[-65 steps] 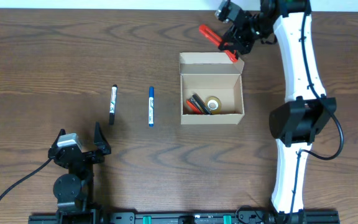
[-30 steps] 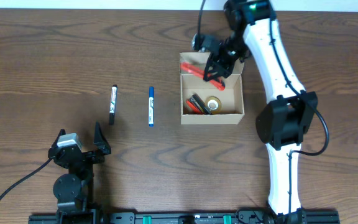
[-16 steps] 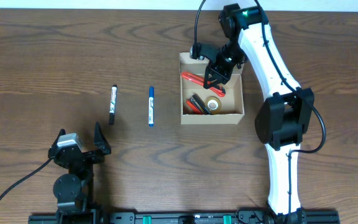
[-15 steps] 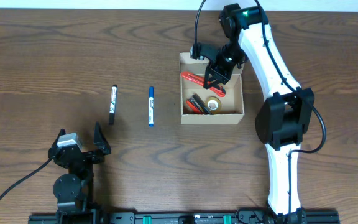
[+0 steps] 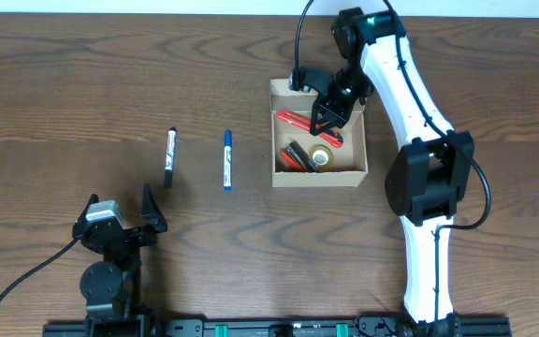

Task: Pack container
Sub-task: 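Lower the knife into the box and open the right gripper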

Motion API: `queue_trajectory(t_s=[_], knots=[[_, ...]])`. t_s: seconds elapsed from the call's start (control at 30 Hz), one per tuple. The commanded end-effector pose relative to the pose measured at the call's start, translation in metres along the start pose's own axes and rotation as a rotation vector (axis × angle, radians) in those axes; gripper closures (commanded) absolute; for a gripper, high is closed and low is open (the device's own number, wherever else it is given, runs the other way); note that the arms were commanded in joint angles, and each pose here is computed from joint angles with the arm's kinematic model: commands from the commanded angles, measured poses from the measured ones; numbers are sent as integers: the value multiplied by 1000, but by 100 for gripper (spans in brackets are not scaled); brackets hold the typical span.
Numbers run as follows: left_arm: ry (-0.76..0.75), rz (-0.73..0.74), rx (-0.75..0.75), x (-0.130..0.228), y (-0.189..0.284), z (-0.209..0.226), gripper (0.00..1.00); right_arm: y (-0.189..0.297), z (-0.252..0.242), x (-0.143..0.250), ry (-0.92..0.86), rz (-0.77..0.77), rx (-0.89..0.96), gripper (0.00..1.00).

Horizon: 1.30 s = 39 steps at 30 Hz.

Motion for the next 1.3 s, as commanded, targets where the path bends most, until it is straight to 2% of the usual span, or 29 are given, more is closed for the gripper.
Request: queue_trajectory(t_s=[0.0, 0.23, 1.27], knots=[[-3, 58, -2, 13, -1, 1, 5, -9, -2, 7, -34, 17, -30, 99], [-3, 58, -2, 13, -1, 1, 5, -28, -7, 15, -58, 42, -54, 99], [-3, 58, -2, 13, -1, 1, 5, -41, -12, 20, -85, 61, -43, 99]])
Point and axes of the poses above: each gripper's point midway between its finger pads, its own y axis back along the fingers, its own z axis along the line the jaws close on, x = y × z, the point moved 9 cm from there along y, back along the fingers, and after that the axes turned 6 degrees about -y, right-handed, at the moved point
